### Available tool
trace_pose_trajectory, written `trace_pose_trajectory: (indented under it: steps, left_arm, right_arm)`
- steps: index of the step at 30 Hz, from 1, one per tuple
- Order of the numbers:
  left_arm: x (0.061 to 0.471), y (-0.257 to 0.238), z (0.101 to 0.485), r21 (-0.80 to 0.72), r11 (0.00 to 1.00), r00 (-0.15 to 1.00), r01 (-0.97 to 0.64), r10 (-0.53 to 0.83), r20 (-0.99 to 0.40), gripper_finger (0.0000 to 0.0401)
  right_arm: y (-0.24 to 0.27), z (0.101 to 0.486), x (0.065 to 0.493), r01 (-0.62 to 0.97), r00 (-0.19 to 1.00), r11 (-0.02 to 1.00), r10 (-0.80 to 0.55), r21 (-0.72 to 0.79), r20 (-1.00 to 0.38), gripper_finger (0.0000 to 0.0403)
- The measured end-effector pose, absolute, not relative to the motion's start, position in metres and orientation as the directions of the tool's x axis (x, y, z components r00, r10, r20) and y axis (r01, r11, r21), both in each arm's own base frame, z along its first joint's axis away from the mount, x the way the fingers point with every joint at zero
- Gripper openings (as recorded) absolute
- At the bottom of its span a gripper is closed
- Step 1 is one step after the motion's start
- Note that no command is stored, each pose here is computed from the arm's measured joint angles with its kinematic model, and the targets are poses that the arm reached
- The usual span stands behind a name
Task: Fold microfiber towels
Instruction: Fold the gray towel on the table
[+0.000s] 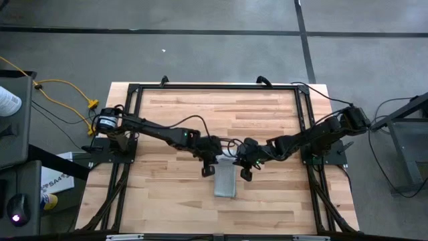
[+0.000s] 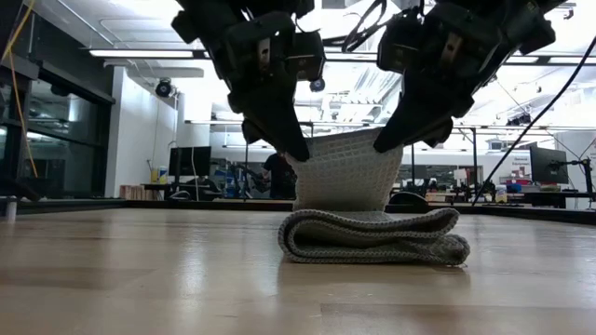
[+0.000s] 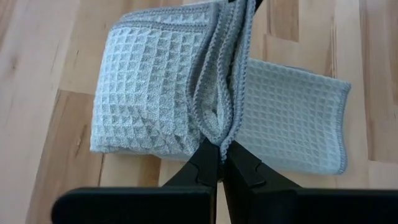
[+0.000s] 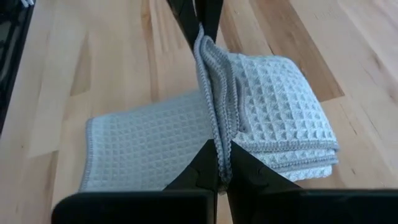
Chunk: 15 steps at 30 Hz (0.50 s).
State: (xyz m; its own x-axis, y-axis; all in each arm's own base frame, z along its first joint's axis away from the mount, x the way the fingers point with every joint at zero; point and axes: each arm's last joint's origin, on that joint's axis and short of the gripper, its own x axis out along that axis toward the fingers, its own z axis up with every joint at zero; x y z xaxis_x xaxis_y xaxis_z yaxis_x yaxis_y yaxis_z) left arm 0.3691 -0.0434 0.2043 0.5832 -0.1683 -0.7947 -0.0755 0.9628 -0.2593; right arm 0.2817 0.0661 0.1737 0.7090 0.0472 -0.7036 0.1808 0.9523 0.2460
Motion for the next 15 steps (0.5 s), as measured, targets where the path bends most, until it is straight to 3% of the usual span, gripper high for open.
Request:
trace_pose_trajectory:
  steps: [6,15]
  left_arm:
    - [0.367,-0.066,0.205,-0.176,0.98,0.605,-0.09,-0.086,-0.792,0.0]
    - [0.361,-0.098,0.198,0.071,0.987,0.631,-0.141,0.145,-0.762,0.0]
  right_arm:
    - [0.08,0.174,0.278,0.159,0.714,0.963,0.038,0.216,-0.699,0.0005]
    - [0.099,0.156,0.279,0.099,0.7,0.992,-0.012,0.08,-0.714,0.0005]
